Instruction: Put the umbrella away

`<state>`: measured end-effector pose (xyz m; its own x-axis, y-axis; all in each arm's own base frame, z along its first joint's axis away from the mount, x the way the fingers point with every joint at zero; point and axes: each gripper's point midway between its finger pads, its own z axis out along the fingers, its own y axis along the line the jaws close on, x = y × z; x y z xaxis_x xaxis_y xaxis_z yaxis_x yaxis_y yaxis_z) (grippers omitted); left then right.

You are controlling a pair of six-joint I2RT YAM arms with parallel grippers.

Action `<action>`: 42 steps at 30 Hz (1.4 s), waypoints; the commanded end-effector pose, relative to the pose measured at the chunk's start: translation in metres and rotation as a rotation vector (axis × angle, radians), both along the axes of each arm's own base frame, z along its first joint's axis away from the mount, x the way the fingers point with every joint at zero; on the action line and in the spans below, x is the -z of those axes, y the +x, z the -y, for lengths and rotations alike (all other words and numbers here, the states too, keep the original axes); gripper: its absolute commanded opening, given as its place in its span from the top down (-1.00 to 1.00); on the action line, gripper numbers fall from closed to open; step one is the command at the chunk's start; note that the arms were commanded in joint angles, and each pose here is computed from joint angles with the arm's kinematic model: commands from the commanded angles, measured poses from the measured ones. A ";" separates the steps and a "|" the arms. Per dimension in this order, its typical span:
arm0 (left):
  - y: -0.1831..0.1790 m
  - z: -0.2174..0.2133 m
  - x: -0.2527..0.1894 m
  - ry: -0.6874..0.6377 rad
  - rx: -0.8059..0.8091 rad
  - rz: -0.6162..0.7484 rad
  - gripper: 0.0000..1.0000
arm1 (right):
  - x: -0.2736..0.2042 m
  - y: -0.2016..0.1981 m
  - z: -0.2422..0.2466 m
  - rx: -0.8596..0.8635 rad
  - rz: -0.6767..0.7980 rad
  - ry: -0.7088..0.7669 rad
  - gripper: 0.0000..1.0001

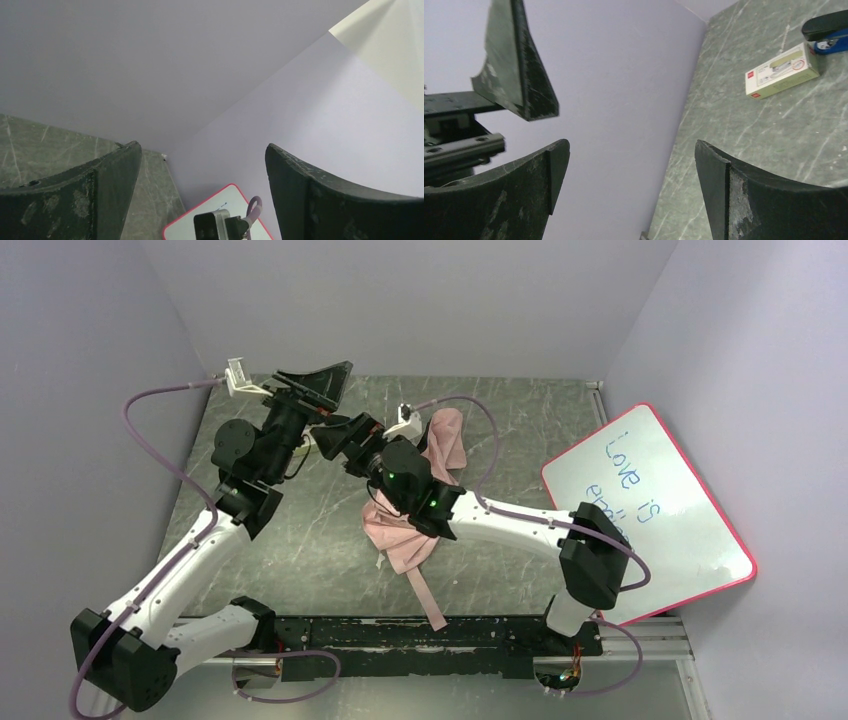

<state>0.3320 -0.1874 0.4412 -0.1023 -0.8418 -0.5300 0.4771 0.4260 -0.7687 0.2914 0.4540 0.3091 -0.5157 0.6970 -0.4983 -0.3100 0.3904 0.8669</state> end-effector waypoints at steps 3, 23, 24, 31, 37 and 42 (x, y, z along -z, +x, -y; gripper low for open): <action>-0.012 -0.010 -0.019 0.046 -0.039 -0.003 -0.94 | -0.021 -0.003 -0.012 -0.052 -0.030 0.104 -1.00; 0.002 -0.018 0.012 0.057 -0.040 -0.085 -0.94 | 0.000 -0.011 -0.010 0.045 -0.063 0.095 -1.00; 0.004 -0.016 0.009 0.057 -0.028 -0.077 -0.94 | -0.001 -0.011 -0.008 0.053 -0.056 0.098 -1.00; 0.017 -0.036 -0.018 0.207 -0.117 0.006 -0.94 | 0.009 0.000 0.004 0.134 -0.081 -0.154 -1.00; 0.008 -0.082 -0.019 0.648 -0.336 0.051 -0.94 | 0.075 0.005 0.103 0.205 -0.141 -0.551 -1.00; 0.024 -0.096 0.050 0.859 -0.335 -0.179 -0.94 | 0.097 0.013 0.177 0.184 -0.139 -0.786 -1.00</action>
